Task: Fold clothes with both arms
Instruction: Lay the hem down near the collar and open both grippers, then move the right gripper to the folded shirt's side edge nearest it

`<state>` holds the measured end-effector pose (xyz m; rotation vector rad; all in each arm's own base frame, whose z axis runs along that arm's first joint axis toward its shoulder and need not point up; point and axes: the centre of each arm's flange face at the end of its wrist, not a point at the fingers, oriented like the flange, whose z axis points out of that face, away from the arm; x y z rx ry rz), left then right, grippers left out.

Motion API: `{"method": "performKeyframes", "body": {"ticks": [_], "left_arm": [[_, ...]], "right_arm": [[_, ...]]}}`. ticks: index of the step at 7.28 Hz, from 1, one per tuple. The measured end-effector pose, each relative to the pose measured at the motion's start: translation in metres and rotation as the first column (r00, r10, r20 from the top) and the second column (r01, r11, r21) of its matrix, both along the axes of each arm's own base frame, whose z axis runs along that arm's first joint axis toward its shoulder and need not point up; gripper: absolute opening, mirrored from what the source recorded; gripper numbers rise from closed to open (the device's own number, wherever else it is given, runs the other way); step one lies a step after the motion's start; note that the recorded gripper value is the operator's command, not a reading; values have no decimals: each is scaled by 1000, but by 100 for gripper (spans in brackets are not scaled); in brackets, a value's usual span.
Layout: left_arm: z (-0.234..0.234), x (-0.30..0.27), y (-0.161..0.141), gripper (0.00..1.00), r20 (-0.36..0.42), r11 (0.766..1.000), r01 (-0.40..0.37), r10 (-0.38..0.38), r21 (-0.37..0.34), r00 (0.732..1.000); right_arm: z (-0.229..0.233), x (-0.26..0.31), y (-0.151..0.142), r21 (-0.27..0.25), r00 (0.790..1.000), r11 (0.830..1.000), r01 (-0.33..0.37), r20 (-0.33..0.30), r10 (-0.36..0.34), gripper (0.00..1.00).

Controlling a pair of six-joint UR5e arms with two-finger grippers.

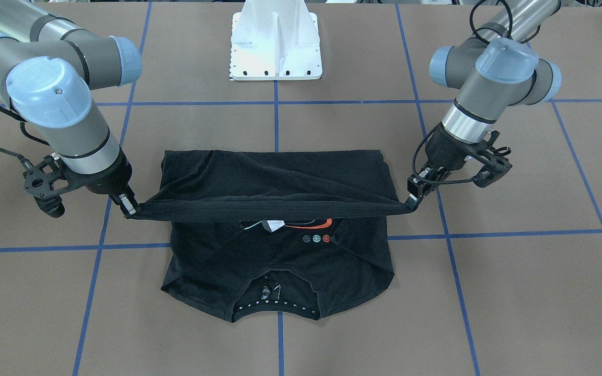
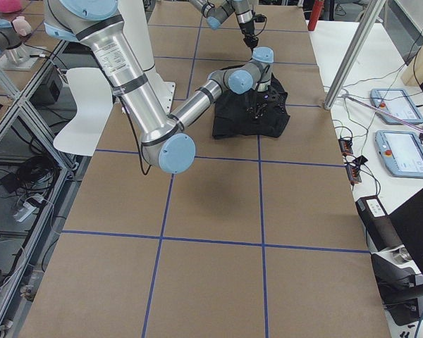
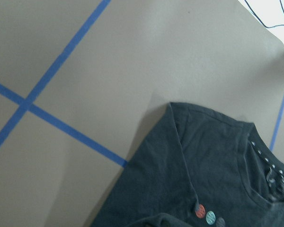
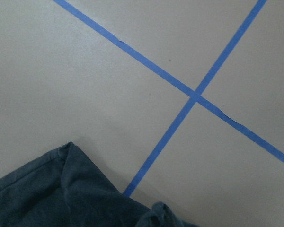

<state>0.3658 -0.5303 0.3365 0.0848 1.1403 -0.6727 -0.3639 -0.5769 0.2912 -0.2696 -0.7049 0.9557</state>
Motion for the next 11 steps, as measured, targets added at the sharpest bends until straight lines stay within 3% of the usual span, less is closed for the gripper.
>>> {"method": "performKeyframes", "body": {"ticks": [1,2,3,5,7,9,11], "left_arm": [[8,9,-13,9,14,1000,14,-14,-1,1000],[20,18,-25,63,25,1000,28,-29,7,999],[33,20,-36,100,34,999,38,-38,22,999],[40,10,-52,100,42,997,57,-59,49,997],[25,-4,-63,100,20,995,70,-72,67,997],[11,-11,-63,100,-4,996,61,-61,72,998],[4,-13,-61,100,-14,995,59,-58,75,998]], "right_arm": [[-1,-12,-19,-10,1000,1000,0,-13,0,26],[-1,-27,-37,-14,1000,1000,-2,-18,2,99],[1,-44,-56,-15,1000,1000,-6,-18,6,100],[-4,-62,-77,-12,1000,1000,-10,-17,9,100],[-21,-53,-70,16,1000,1000,-12,13,12,100],[-13,-31,-16,28,997,999,-39,63,37,100],[1,-21,77,50,993,997,-55,110,49,100]]}}
